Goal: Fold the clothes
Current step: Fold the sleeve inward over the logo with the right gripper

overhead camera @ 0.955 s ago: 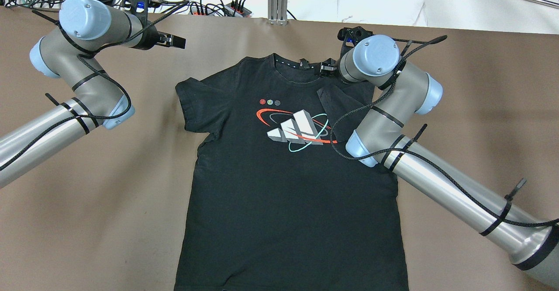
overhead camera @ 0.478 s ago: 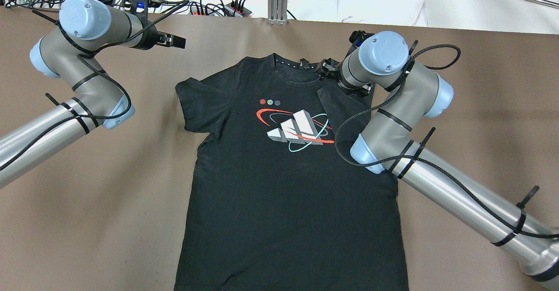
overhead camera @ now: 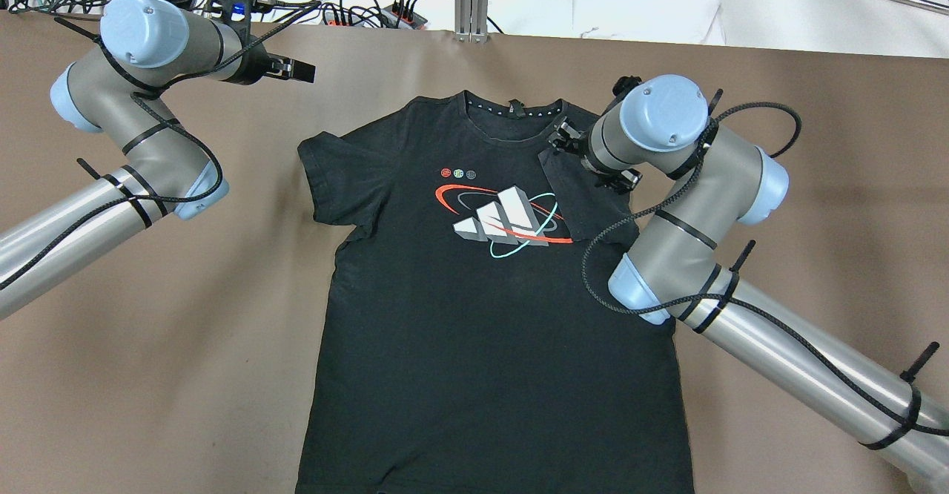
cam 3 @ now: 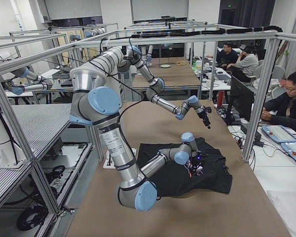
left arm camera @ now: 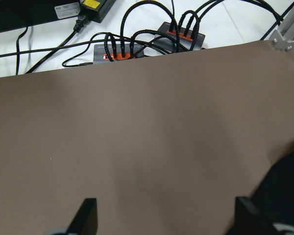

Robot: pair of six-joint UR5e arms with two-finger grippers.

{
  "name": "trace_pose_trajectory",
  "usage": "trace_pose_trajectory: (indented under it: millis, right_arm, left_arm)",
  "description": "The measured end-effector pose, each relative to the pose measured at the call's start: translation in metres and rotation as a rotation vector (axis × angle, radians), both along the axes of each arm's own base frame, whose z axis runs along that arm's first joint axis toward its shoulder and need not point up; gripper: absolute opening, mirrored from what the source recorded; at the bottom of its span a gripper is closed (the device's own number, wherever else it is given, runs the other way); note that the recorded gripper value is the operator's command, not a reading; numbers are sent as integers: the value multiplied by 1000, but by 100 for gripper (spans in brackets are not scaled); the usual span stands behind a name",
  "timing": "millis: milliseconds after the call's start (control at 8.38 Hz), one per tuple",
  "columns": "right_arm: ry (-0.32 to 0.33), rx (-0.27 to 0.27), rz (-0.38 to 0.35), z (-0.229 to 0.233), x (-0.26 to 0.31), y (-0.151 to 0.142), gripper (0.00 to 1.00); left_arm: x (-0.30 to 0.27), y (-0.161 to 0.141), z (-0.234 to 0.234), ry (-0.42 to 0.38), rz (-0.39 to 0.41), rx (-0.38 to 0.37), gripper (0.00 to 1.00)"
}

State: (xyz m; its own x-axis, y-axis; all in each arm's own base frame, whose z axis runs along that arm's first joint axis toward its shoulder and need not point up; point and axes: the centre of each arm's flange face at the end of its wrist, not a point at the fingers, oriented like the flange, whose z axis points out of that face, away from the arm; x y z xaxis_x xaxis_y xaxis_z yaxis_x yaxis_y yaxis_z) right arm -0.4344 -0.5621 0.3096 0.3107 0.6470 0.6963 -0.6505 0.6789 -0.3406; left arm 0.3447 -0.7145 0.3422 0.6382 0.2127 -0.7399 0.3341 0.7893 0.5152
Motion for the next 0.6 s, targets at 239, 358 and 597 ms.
trace_pose_trajectory:
  millis: [239, 358, 597]
  right_arm:
    - [15, -32, -5, 16, -18, 20, 84]
    - [20, -44, -11, 16, -29, 28, 78]
    - [27, -71, -3, 14, -41, 37, 68]
  left_arm:
    - [0, 0, -1, 1, 0, 2, 100]
    - [0, 0, -1, 0, 0, 3, 100]
    - [0, 0, 0, -2, 1, 2, 100]
